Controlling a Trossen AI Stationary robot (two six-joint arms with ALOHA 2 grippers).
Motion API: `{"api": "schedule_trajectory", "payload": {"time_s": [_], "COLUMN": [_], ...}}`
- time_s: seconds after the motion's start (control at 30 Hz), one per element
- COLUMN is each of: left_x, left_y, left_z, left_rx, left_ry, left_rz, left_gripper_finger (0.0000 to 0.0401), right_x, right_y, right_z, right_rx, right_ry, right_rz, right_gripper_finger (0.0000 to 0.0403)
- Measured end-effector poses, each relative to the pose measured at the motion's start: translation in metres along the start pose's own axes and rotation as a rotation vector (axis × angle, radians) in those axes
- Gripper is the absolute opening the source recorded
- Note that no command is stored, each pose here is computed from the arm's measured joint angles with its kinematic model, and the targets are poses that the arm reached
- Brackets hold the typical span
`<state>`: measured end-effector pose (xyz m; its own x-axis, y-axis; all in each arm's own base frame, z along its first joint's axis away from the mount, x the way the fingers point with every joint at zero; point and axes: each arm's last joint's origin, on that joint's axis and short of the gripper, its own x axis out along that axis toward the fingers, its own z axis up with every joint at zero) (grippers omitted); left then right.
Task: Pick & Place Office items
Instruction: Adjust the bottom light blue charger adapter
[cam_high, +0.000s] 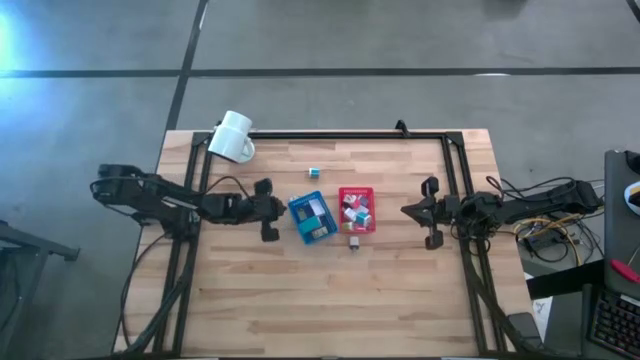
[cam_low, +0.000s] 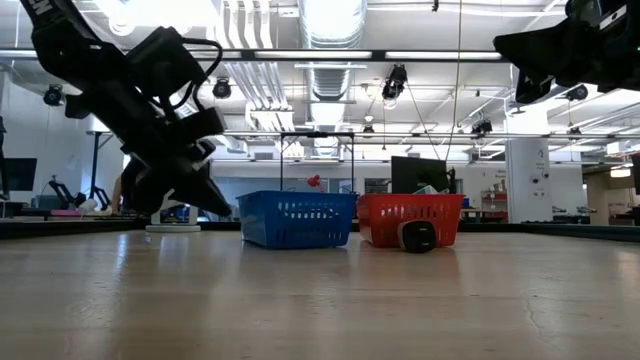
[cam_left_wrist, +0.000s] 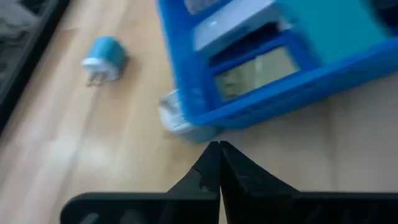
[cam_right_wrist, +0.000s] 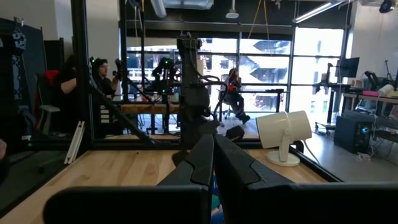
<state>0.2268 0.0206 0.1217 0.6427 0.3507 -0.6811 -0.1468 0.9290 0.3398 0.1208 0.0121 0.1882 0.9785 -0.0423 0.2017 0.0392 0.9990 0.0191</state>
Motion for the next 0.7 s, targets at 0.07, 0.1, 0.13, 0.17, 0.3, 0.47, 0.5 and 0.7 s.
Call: {"api": "schedule_trajectory", "payload": {"time_s": [0.07,0.1,0.13,0.17,0.3,0.47,0.5,0.7], "left_x": [0.001,0.001,0.002,0.003,0.008,0.02,0.023,0.036], "left_y": [-0.001,-0.002,-0.002,-0.003,-0.003,0.001,0.002,0.01], "left_z": [0.0,0.0,-0.001,-0.002,-0.002,-0.001,-0.002,-0.004], "left_rx": [0.002,0.003,0.006,0.011,0.026,0.055,0.054,0.07], "left_ry": [-0.009,-0.008,-0.004,0.001,-0.009,-0.041,-0.032,0.001], "left_rz": [-0.041,-0.051,-0.053,-0.055,-0.046,-0.017,-0.014,0.017], "left_gripper_finger": [0.0002,0.0003,0.0003,0.0003,0.0002,0.0002,0.0002,0.0004], "right_x": [0.0,0.0,0.0,0.0,0.0,0.0,0.0,0.0], "right_y": [0.0,0.0,0.0,0.0,0.0,0.0,0.0,0.0], "right_z": [0.0,0.0,0.0,0.001,0.001,0.001,0.001,0.001], "right_rx": [0.001,0.0,0.001,0.002,0.001,0.001,0.001,-0.003], "right_ry": [-0.002,-0.002,-0.004,-0.006,-0.006,-0.006,-0.007,-0.008], "right_rz": [0.0,0.0,0.0,0.0,0.0,-0.002,-0.002,-0.003], "right_gripper_finger": [0.0008,0.0008,0.0008,0.0008,0.0008,0.0008,0.0008,0.0008]}}
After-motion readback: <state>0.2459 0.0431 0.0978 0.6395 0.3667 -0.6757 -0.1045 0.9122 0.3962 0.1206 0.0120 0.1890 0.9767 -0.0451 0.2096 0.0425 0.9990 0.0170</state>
